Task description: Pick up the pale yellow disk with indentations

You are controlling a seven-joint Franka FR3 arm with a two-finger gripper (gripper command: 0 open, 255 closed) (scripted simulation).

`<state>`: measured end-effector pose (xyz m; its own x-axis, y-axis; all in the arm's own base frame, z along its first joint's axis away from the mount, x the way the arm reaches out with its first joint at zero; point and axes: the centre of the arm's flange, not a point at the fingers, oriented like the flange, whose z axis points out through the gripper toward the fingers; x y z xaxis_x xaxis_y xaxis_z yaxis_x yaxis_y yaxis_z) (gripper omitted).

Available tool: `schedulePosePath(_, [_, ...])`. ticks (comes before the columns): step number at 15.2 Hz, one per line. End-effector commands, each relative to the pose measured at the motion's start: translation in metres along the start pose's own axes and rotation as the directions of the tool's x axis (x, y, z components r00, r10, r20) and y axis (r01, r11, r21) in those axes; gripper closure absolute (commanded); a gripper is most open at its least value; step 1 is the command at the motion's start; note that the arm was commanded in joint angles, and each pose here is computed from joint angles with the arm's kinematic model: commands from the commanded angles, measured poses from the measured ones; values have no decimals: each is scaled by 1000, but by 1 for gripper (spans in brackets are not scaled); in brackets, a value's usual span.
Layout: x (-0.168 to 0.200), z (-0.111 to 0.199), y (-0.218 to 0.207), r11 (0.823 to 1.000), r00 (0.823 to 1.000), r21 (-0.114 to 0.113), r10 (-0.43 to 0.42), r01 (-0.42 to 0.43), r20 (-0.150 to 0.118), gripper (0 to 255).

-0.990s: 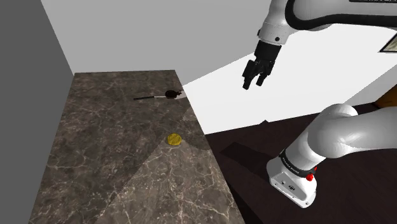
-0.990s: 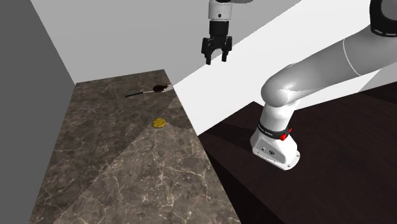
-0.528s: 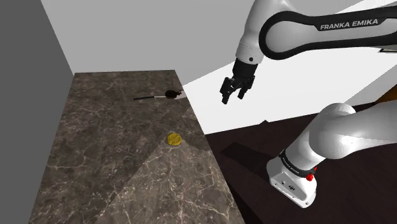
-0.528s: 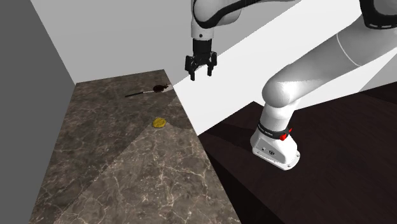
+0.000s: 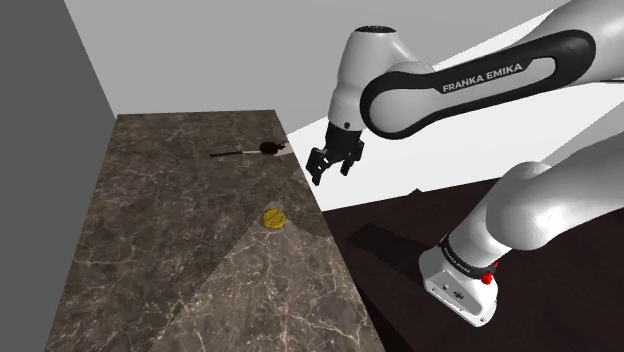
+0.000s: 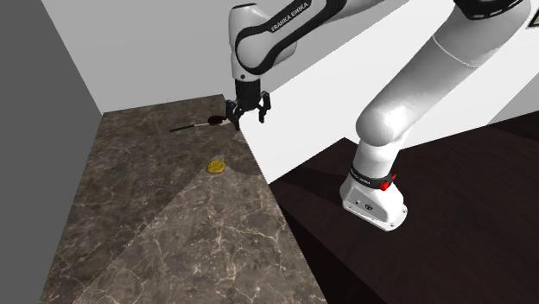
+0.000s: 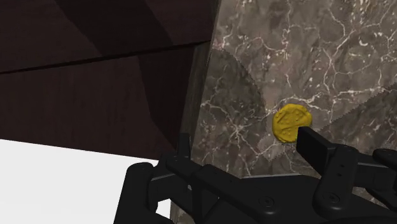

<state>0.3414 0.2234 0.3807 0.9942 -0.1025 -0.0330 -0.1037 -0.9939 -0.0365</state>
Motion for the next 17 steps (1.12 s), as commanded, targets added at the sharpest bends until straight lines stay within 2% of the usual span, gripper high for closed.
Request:
schedulePosePath(1, [4, 21, -22, 1000, 1000, -7, 10, -10, -13, 0])
schedulePosePath(12, [37, 119, -131, 996, 995, -60, 60, -65, -79, 0])
schedulePosePath(17, [38, 141, -131, 996, 995, -60, 61, -66, -80, 0])
